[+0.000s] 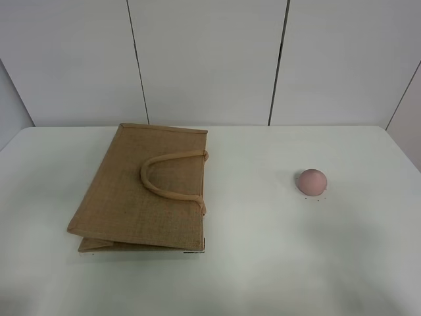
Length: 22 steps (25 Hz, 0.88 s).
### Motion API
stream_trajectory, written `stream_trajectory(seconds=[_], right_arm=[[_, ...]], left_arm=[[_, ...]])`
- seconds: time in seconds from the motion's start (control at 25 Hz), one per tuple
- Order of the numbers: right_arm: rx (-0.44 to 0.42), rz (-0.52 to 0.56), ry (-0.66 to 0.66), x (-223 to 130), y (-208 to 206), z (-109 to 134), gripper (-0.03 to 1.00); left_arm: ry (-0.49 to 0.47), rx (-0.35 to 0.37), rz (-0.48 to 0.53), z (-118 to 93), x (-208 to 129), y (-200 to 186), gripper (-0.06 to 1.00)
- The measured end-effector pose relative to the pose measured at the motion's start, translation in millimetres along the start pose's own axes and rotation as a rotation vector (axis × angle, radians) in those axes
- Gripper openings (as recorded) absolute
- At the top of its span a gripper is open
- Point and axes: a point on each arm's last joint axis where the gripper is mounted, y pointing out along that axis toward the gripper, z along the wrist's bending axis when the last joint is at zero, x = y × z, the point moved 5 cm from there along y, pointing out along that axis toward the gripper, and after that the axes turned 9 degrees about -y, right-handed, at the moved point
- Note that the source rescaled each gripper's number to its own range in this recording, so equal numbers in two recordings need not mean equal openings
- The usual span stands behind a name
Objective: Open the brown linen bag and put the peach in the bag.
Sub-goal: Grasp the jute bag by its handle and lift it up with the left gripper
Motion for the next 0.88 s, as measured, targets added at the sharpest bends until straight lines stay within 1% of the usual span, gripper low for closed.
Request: stream_trajectory(seconds=[0.12, 0.2, 0.24, 0.44, 0.6, 0.72, 0.8, 0.88], right_arm=[[0.0, 0.0, 0.0, 0.0, 0.0, 0.0, 1.0], [0.0, 0.0, 0.0, 0.0, 0.0, 0.0, 1.0], [0.0, 0.0, 0.0, 0.0, 0.0, 0.0, 1.0], [0.0, 0.0, 0.0, 0.0, 0.0, 0.0, 1.0], [0.0, 0.0, 0.0, 0.0, 0.0, 0.0, 1.0], [0.0, 0.0, 0.0, 0.0, 0.0, 0.0, 1.0], [0.0, 0.0, 0.0, 0.0, 0.0, 0.0, 1.0], [0.0, 0.0, 0.0, 0.0, 0.0, 0.0, 1.0]], left_arm=[[0.009, 0.043, 0.112, -0.8, 35.5, 24.0, 1.0], [0.012, 0.058, 0.178, -3.0, 59.5, 47.5, 1.0], [0.011, 0.061, 0.194, -4.4, 71.5, 57.3, 1.0], [-0.008, 0.085, 0.348, -9.7, 118.9, 134.3, 1.0], [-0.041, 0.104, 0.432, -12.2, 143.6, 193.5, 1.0], [-0.071, 0.117, 0.469, -14.8, 155.7, 230.2, 1.0], [-0.082, 0.12, 0.488, -22.7, 159.8, 248.4, 1.0], [-0.078, 0.113, 0.502, -38.4, 161.5, 263.1, 1.0]])
